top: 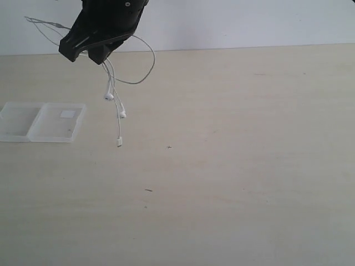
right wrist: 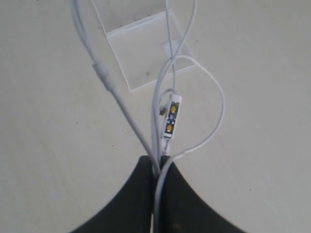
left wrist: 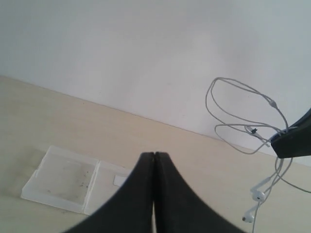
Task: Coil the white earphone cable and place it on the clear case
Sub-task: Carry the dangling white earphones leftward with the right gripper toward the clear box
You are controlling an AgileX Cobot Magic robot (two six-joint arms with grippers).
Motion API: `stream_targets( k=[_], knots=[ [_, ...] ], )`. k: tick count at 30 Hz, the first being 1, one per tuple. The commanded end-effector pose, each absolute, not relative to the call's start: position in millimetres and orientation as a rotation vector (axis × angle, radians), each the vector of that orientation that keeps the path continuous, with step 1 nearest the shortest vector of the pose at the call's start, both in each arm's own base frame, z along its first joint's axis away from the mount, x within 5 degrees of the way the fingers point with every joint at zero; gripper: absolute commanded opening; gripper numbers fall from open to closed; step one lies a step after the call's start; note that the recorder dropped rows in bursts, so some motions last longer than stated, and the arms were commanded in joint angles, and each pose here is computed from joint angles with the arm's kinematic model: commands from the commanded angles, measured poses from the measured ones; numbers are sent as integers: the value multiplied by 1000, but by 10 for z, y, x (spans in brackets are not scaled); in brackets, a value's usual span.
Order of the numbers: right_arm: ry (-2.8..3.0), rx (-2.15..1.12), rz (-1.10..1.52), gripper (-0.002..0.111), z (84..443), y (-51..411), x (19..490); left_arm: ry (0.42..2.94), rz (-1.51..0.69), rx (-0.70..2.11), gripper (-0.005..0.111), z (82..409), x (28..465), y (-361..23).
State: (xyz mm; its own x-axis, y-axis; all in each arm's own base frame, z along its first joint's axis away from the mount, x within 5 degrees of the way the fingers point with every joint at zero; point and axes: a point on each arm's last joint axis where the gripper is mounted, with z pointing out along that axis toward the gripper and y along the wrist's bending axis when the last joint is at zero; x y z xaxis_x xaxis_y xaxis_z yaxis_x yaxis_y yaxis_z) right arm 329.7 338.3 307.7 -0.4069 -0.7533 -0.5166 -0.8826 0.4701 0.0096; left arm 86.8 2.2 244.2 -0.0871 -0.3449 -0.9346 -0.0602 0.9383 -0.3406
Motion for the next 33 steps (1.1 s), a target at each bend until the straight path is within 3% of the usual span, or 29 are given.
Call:
stream_targets(
  k=[1,10,26,33],
  knots=[
    [2260,-1352,393,0,3115,3390,3296,1665,-254,-311,0,2424,868,12],
    [2187,-1401,338,0,3125,3387,3331,1666,-253,-310,0,2424,868,12],
    [1927,-1533,459,0,3031,3599,3378,1655,-252,-309,0,2432,853,13],
    [1888,-1468,463,0,2997,3738,3535,1531,-128,-349,0,2517,702,96]
  ],
)
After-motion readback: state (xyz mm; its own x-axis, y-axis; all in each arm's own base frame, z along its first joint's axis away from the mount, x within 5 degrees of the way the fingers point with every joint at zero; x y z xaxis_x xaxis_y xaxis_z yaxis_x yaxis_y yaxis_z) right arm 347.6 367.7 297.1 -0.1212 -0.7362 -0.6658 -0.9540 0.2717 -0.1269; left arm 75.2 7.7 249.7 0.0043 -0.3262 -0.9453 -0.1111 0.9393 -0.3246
